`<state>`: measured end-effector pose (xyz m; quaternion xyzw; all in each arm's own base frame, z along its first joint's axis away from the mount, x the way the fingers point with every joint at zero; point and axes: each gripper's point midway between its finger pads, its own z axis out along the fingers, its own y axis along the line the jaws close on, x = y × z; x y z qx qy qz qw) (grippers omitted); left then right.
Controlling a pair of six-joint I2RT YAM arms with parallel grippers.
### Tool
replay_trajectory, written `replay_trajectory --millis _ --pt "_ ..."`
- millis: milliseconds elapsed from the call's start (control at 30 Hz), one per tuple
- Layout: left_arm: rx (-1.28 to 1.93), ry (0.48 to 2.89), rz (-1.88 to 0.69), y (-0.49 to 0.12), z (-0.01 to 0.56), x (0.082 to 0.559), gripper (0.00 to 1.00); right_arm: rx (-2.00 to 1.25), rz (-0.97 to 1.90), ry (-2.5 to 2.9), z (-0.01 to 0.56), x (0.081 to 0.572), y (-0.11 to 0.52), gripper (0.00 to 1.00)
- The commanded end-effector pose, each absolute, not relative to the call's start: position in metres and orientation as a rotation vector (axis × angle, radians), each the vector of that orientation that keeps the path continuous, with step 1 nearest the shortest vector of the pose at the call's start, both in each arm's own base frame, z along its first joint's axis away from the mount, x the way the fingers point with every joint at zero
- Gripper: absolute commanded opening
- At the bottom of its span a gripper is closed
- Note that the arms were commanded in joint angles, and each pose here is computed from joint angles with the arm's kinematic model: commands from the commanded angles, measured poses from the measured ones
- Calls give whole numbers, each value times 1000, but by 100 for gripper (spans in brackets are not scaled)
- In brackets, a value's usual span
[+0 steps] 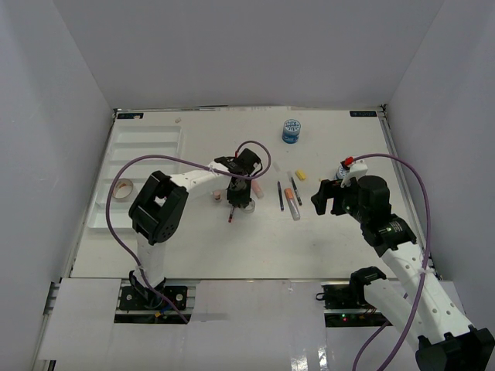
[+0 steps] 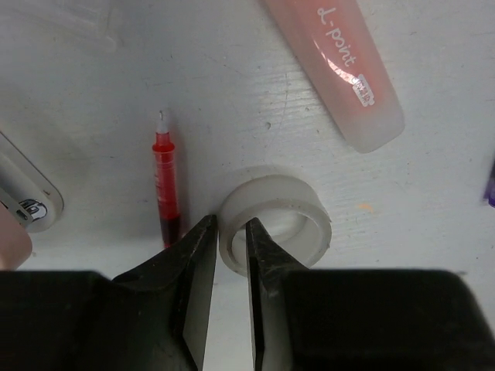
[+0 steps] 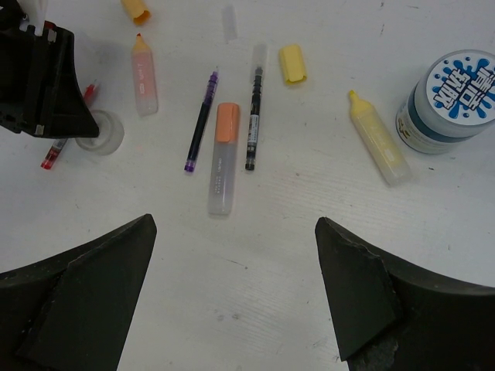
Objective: Sort the stationery into containers
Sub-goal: Pick up the stationery from the center of the board, then place the stationery in the storage box.
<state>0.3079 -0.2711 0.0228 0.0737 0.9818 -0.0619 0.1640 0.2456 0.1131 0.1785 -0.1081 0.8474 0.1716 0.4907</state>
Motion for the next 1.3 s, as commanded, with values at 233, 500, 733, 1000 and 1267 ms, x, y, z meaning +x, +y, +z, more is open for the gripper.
replay_trajectory --millis 233,500,733,1000,1267 --pt "186 2707 -258 -288 61 323 12 -261 430 2018 193 245 114 90" --pt "44 2624 -139 -242 98 341 2 -275 428 2006 197 245 115 90" --pt "-314 2564 -2 -116 115 352 0 -290 440 2000 198 243 117 90" --pt "-652 2474 107 8 120 353 1 -304 452 1982 199 241 118 90" --pt "-798 2495 141 53 84 343 8 -305 452 1974 198 239 117 90"
